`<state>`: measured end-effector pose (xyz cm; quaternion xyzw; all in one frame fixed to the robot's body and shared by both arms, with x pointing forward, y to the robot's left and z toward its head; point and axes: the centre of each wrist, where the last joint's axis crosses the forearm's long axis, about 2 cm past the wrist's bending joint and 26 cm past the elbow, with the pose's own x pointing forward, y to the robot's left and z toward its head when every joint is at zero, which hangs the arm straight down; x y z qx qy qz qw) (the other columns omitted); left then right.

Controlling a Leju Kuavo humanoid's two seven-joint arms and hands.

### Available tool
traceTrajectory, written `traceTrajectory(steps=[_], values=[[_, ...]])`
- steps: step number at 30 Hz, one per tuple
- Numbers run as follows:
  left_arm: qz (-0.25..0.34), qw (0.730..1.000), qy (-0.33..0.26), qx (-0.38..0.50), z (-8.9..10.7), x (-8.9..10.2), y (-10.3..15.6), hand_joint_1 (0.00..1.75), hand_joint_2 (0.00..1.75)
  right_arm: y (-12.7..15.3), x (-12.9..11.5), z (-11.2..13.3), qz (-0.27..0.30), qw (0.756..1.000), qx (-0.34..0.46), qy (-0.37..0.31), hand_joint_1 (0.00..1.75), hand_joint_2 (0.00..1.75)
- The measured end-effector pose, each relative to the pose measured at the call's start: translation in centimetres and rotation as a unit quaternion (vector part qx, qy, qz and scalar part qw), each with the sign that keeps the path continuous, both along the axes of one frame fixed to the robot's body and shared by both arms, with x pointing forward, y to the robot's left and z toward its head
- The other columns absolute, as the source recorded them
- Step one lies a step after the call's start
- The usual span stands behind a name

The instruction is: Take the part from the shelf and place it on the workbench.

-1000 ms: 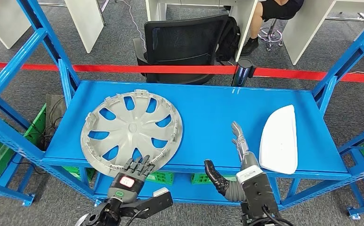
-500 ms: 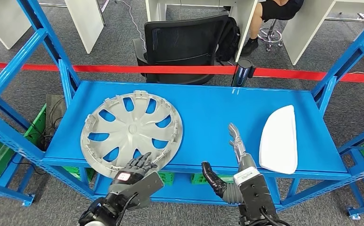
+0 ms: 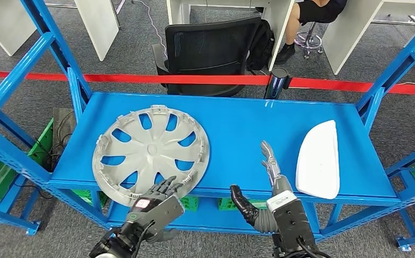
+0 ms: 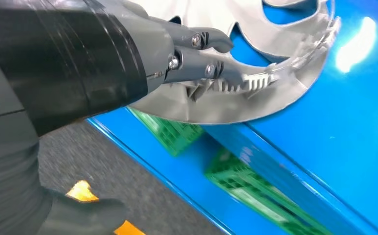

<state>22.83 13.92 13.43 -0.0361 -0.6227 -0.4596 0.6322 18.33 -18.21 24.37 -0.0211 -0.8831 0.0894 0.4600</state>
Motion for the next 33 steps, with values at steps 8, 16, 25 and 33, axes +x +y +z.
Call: traceTrajectory(steps=[8, 16, 25, 33], values=[[0.000, 0.995, 0.042, -0.091, -0.25, -0.17, 0.42, 0.00, 1.75, 0.06, -0.04, -0.47, 0.007, 1.000, 0.004, -0.007, 0.00, 1.75], [0.001, 0.985, 0.075, -0.155, -0.18, -0.39, 0.70, 0.00, 1.75, 0.10, -0.03, -0.76, 0.009, 1.000, 0.004, -0.007, 0.00, 1.75], [0.028, 0.988, 0.054, -0.139, -0.13, -0.48, 0.97, 0.00, 1.75, 0.12, -0.03, -0.91, 0.006, 1.000, -0.001, -0.003, 0.00, 1.75], [0.094, 0.984, -0.104, 0.111, 0.67, -0.19, 0.67, 0.00, 1.75, 0.10, -0.28, -0.36, -0.024, 0.999, -0.024, 0.010, 0.00, 1.75]])
